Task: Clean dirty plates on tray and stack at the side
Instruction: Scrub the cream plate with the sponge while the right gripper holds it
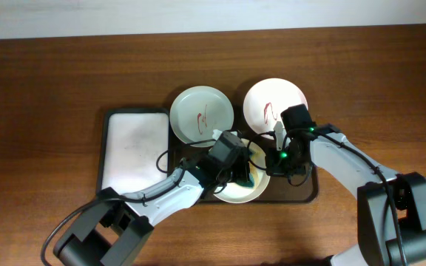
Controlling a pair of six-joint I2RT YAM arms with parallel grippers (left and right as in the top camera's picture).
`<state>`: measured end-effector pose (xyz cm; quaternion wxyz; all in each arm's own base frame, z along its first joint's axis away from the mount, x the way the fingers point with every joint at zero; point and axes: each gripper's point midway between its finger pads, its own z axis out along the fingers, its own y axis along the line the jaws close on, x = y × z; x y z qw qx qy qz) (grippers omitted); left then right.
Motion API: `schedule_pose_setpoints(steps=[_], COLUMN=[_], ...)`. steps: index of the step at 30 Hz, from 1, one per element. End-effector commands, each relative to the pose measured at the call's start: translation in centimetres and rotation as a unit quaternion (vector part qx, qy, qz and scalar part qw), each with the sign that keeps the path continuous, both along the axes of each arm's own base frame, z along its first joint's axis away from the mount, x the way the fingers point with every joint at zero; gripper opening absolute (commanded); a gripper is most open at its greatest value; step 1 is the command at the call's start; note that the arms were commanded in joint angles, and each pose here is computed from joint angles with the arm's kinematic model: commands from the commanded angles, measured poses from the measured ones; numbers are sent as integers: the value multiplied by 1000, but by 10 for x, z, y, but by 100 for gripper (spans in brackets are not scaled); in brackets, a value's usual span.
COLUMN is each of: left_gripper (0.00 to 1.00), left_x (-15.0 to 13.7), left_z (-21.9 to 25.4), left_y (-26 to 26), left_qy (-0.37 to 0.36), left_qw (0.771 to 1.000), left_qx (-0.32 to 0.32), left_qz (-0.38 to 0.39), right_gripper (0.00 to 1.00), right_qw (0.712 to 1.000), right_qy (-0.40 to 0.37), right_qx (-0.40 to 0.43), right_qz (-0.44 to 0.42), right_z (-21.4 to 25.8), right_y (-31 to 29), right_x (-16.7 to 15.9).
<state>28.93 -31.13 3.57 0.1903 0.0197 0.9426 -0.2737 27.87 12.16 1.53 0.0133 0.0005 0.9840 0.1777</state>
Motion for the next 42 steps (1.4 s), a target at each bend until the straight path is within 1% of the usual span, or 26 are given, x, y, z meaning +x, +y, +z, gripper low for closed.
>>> schedule_pose_setpoints(steps=[1, 4, 6, 10, 12, 14, 15, 16, 18, 19, 22, 25, 28, 30, 33, 35, 39, 41, 42], left_gripper=[0, 0, 0, 0, 0, 0, 0, 0, 0, 0, 0, 0, 0, 0, 0, 0, 0, 0, 0], left_x=[17, 30, 34, 40, 43, 38, 32, 26, 14, 5, -4, -12, -13, -4, 23, 38, 53, 50, 42], left_z=[-7, -13, -13, -5, 11, 26, 34, 38, 36, 28, 7, -10, -28, -37, -39, -35, -29, -28, -28], left_y=[19, 60, 67, 65, 46, 25, 10, 0, -11, -11, -4, -7, -3, 9, 42, 58, 71, 73, 72], left_qy=[-26, -65, -76, -107, -126, -129, -127, -120, -96, -75, -40, -12, 2, -10, -61, -82, -91, -73, -53], left_qw=[997, 980, 976, 973, 976, 981, 983, 985, 986, 987, 987, 986, 985, 984, 972, 965, 963, 967, 971], left_qx=[55, 147, 164, 187, 175, 140, 109, 85, 56, 57, 79, 75, 93, 130, 220, 249, 253, 244, 234], left_qz=[52, 114, 123, 86, 24, -32, -71, -92, -122, -132, -134, -148, -147, -125, -60, -7, 19, 13, 1], right_gripper=[4, 4, 4, 4, 4, 4, 4, 4, 4, 4, 4, 4, 4, 4, 4, 4, 4, 4, 4], right_qw=[1000, 1000, 1000, 1000, 1000, 1000, 1000, 1000, 1000, 1000, 1000, 1000, 1000, 1000, 1000, 1000, 1000, 1000, 1000], right_qy=[-2, -2, -1, 0, 0, 0, 0, 0, 0, 0, -1, -1, -1, 0, 1, 3, 5, 5, 5], right_qx=[2, 2, 2, 2, 2, 2, 2, 1, 2, 1, 2, 2, 2, 2, 1, 1, 0, 0, 0], right_qz=[3, 3, 3, 3, 3, 3, 3, 3, 3, 3, 3, 3, 3, 3, 3, 3, 3, 3, 3], right_z=[2, 2, 2, 2, 2, 2, 2, 2, 2, 2, 2, 2, 2, 2, 2, 2, 1, 1, 1], right_y=[4, 4, 4, 4, 4, 4, 4, 4, 4, 4, 4, 4, 4, 4, 4, 4, 3, 3, 3], right_x=[3, 3, 3, 2, 2, 2, 2, 2, 2, 2, 2, 2, 2, 2, 2, 1, 0, 0, 0])
